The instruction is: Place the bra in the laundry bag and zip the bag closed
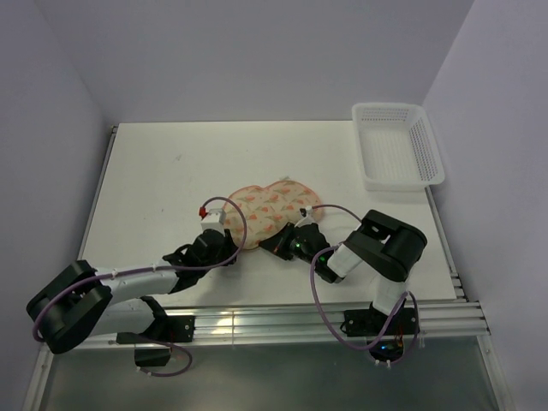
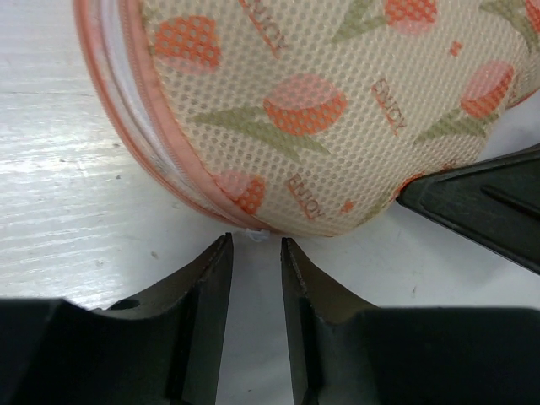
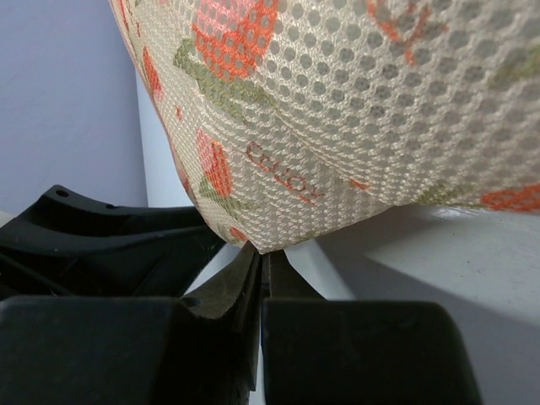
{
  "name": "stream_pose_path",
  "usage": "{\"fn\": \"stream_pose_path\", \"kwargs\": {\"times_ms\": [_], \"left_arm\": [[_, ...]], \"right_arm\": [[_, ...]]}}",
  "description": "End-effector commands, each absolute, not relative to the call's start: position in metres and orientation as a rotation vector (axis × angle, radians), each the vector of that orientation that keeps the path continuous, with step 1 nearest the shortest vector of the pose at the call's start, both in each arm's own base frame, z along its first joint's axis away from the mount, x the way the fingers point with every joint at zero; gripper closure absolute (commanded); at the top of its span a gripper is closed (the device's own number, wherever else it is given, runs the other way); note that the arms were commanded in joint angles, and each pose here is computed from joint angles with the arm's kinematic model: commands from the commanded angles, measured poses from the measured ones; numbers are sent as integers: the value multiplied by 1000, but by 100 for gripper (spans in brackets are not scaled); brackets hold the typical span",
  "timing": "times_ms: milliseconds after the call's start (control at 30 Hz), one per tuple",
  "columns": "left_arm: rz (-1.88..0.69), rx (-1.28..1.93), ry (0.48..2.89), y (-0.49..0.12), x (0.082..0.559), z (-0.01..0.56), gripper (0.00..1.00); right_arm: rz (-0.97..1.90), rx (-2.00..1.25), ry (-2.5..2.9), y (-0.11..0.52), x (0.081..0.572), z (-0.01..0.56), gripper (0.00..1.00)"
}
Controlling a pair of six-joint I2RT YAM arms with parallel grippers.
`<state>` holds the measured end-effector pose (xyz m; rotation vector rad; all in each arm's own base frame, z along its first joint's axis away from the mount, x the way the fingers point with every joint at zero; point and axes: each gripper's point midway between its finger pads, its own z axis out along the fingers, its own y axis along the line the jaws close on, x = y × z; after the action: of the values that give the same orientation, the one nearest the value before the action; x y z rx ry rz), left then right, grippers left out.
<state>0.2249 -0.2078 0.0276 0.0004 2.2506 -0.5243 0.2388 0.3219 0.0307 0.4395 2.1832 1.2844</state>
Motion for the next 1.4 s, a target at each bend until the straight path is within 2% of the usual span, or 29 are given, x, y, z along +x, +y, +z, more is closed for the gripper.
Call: {"fn": "stream_pose_path", "kwargs": {"times_ms": [0, 233, 367, 767, 1000, 1067, 1367], "left_arm": [[-450, -1, 2169, -204, 241, 51, 64], [-478, -6, 2156, -204, 234, 57, 57], [-494, 37, 2175, -213, 234, 47, 59], [-538, 71, 2181, -225, 235, 36, 72], [-522, 52, 2173, -221, 237, 37, 97], [-510, 51, 2174, -219, 236, 38, 100], [-447, 6, 2202, -207, 234, 35, 100]], "right_arm": [[1332, 406, 2129, 323, 241, 46, 100], [1341, 399, 2145, 322, 239, 44, 100], [1350, 392, 2137, 322, 239, 47, 100], [1372, 390, 2143, 322, 239, 46, 100], [1381, 398, 2140, 321, 237, 46, 100], [1372, 401, 2144, 319, 237, 44, 100], [1338, 396, 2173, 301, 236, 34, 100]]}}
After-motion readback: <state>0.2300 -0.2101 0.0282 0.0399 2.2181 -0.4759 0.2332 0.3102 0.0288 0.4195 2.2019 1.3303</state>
